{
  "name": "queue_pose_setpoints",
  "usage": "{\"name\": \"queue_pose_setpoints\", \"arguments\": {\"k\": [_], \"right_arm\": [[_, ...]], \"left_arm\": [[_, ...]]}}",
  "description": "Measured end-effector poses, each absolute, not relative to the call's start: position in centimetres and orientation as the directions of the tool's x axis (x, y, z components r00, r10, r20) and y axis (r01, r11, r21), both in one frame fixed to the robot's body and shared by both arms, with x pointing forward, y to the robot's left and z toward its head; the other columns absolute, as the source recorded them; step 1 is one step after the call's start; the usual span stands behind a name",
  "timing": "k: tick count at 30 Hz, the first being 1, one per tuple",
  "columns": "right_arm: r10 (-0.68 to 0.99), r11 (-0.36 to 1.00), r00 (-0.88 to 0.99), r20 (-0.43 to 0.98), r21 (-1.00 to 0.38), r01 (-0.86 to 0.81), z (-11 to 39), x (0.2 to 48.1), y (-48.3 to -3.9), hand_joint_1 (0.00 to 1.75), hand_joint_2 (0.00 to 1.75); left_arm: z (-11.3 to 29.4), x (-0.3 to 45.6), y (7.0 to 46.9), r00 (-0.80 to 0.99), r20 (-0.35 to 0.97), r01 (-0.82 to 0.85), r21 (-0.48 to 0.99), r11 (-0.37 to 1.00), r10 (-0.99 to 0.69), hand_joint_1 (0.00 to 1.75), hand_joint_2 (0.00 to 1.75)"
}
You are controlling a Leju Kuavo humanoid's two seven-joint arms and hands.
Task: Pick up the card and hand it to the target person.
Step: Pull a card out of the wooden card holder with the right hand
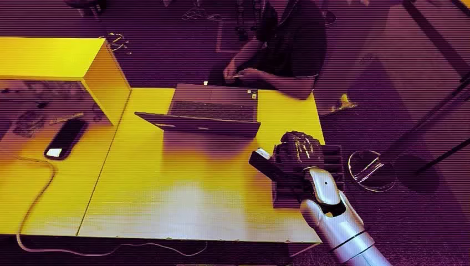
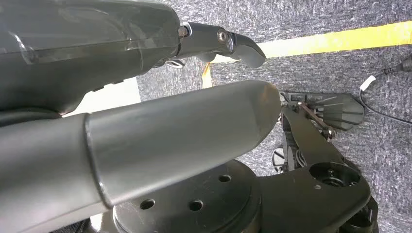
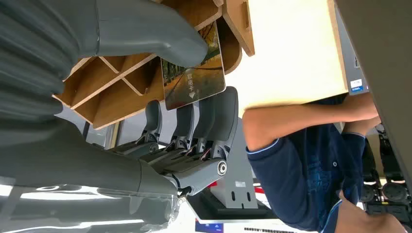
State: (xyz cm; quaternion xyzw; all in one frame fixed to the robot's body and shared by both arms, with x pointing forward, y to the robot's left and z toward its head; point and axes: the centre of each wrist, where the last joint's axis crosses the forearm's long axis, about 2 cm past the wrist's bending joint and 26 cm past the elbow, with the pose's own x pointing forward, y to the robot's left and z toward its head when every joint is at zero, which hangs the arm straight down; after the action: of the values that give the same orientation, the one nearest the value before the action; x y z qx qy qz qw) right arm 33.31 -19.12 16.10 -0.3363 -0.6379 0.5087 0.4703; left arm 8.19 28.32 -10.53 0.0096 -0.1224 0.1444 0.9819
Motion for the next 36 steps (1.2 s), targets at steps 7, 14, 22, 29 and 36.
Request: {"name": "queue_pose_setpoints", "arguments": {"k": [7, 14, 22, 29, 36], "right_arm": [[0.913, 0.243, -0.326, 0.244, -0.969, -0.044, 16.1, 33.4, -19.3, 1.57, 1.75], [0.919, 0.226, -0.328, 0.218, -0.974, -0.013, 16.4, 33.4, -19.3, 1.75, 1.75], [0.916, 0.229, -0.363, 0.172, -0.966, 0.12, 18.3, 33.2, -19.5, 1.75, 1.75], [0.899, 0.28, -0.411, 0.15, -0.919, 0.276, 23.0, 32.5, -19.9, 1.75, 1.75], [0.888, 0.318, -0.436, 0.149, -0.882, 0.347, 24.8, 32.4, -20.4, 1.75, 1.75]], "left_arm": [[-10.5, 8.2, 28.3, 0.928, 0.243, -0.287, -0.017, 0.958, 0.282, 0.0, 0.0], [-10.5, 8.2, 28.3, 0.928, 0.243, -0.287, -0.017, 0.958, 0.282, 0.0, 0.0], [-10.5, 8.1, 28.3, 0.928, 0.241, -0.289, -0.017, 0.957, 0.285, 0.0, 0.0], [-10.6, 8.0, 28.3, 0.929, 0.237, -0.288, -0.018, 0.957, 0.284, 0.0, 0.0], [-10.6, 8.1, 28.3, 0.932, 0.241, -0.272, -0.031, 0.962, 0.271, 0.0, 0.0]]}}
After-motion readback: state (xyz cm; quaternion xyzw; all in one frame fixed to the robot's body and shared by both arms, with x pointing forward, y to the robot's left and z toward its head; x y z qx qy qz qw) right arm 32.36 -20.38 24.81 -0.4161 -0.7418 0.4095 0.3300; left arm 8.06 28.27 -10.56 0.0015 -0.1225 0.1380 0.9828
